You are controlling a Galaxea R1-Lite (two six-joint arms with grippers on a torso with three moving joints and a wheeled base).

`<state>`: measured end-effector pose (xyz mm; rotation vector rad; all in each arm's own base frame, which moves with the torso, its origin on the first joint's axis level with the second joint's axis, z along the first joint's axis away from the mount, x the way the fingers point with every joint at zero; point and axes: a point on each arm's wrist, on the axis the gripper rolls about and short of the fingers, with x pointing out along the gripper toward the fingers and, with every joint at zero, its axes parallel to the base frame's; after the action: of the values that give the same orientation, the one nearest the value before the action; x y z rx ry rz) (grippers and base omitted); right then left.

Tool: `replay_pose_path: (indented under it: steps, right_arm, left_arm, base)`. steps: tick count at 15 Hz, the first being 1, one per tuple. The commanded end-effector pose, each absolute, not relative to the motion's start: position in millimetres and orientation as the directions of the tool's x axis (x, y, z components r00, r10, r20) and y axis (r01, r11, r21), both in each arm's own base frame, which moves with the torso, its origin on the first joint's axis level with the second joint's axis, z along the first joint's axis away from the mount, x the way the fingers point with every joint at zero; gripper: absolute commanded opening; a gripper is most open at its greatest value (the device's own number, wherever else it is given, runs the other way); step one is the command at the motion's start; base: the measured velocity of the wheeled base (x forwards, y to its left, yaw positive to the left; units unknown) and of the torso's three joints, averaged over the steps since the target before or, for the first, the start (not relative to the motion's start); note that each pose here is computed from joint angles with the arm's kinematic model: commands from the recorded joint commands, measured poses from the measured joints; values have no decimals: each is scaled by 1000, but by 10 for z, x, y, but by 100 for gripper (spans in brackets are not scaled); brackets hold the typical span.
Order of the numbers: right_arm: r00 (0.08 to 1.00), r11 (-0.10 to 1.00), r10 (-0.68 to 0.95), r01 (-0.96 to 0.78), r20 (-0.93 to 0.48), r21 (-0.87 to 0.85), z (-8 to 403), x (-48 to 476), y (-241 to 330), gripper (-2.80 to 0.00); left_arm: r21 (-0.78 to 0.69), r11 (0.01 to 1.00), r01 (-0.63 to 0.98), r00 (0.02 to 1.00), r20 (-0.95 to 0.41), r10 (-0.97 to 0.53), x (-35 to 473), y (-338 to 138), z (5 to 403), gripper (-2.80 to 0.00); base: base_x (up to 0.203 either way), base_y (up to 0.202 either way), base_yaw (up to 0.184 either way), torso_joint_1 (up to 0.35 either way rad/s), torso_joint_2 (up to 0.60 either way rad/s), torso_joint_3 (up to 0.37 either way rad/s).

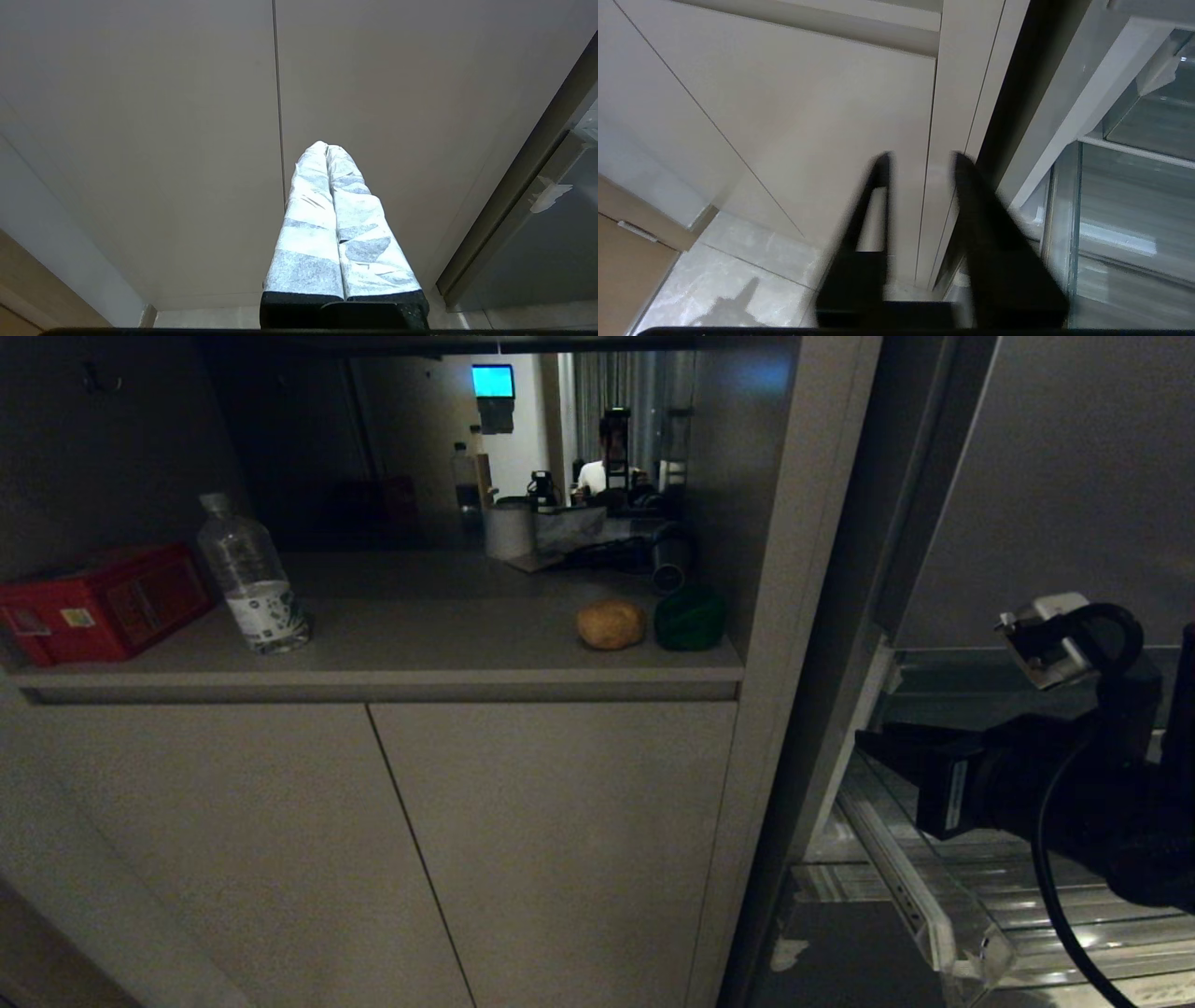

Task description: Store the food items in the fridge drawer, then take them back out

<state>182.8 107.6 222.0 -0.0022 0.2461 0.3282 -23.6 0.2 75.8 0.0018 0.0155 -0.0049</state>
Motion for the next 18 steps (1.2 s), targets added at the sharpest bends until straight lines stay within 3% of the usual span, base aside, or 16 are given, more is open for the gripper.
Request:
replay_pose_path:
  steps: [1, 12, 18]
  right_arm:
    - [919, 947, 318, -317, -231, 42, 2228, 1800, 1060, 0]
    - [923, 946, 323, -320, -211, 49, 2221, 1791, 1055, 0]
    - [916, 928, 373, -369, -147, 53, 2199, 2100, 1358, 0]
  left_arm:
    - [2, 1000, 5, 1000, -15, -5, -236, 2, 758, -280]
    - [2, 1000, 5, 1000, -14, -5, -236, 2, 759, -280]
    - [2, 1000, 5, 1000, -11, -5, -235, 2, 760, -280]
  base:
    - [0, 0, 0, 0, 0, 0]
    - [0, 0, 0, 0, 0, 0]
    - [0, 0, 0, 0, 0, 0]
